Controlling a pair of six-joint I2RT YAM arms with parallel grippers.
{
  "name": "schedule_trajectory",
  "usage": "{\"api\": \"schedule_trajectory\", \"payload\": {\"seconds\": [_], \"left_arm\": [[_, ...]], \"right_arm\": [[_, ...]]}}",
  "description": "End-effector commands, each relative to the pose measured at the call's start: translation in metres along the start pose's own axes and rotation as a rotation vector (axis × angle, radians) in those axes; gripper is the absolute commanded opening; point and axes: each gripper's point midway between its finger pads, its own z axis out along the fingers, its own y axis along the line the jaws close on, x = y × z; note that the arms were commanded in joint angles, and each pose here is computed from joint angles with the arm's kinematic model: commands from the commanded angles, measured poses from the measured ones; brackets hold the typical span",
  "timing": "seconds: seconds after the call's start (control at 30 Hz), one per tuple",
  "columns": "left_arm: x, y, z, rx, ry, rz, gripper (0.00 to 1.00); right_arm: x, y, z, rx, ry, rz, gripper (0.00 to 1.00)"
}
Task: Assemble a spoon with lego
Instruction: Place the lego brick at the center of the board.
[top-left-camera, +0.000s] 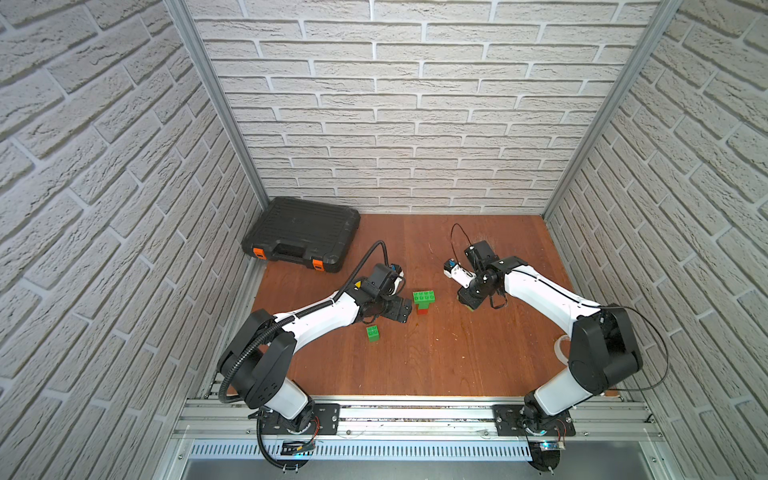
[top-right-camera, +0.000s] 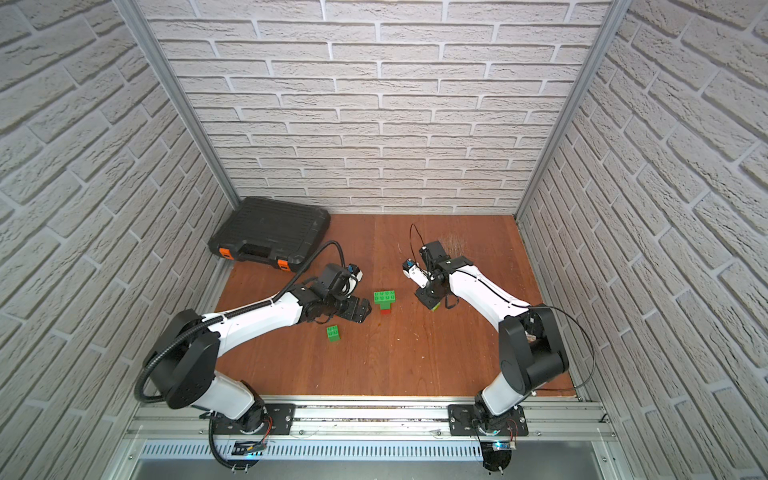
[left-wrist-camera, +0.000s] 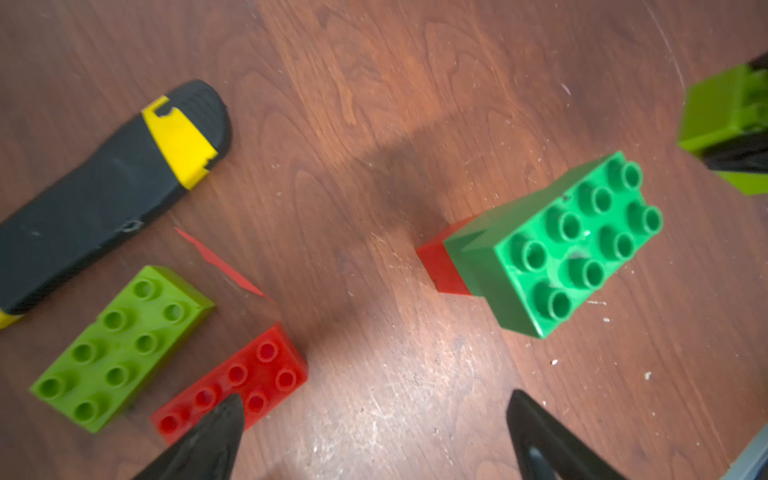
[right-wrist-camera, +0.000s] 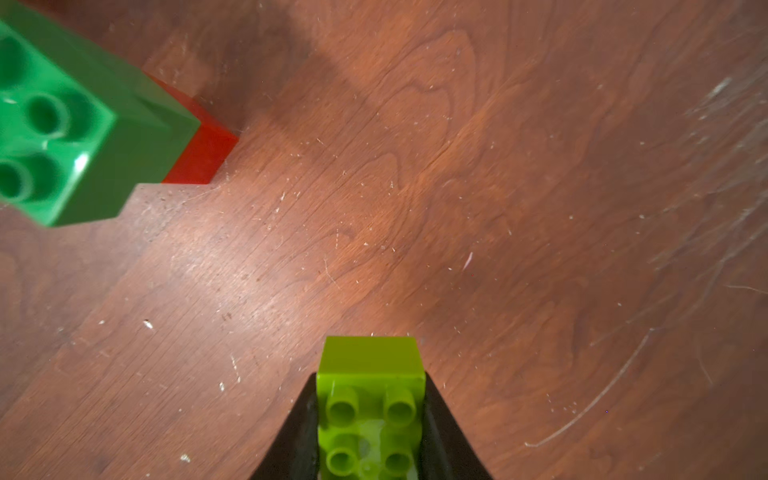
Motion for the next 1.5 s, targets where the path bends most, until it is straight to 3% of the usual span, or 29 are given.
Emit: {"api": "schedule_trajectory", "payload": {"seconds": [0.0, 0.93, 1.17, 1.47], "left_arm": [[-0.012, -0.006, 0.003, 0.011, -0.02, 0.006, 0.98], [-0.028, 0.012, 0.015, 0.04, -0.057, -0.167, 0.98], [-0.019, 0.019, 0.013, 0.032, -0.049, -0.15, 0.98], [-0.009, 0.002, 0.01, 0.043, -0.039, -0.027, 0.98]], "right_arm": [[-0.009, 0.002, 0.007, -0.02, -0.036, -0.003, 0.19], [0.017, 0.018, 0.054, -0.078, 0.081, -0.056, 0.22], [0.018, 0.02, 0.056, -0.084, 0.085, -0.053, 0.31], [0.016, 0.02, 0.054, -0.081, 0.08, -0.048, 0.5]]}}
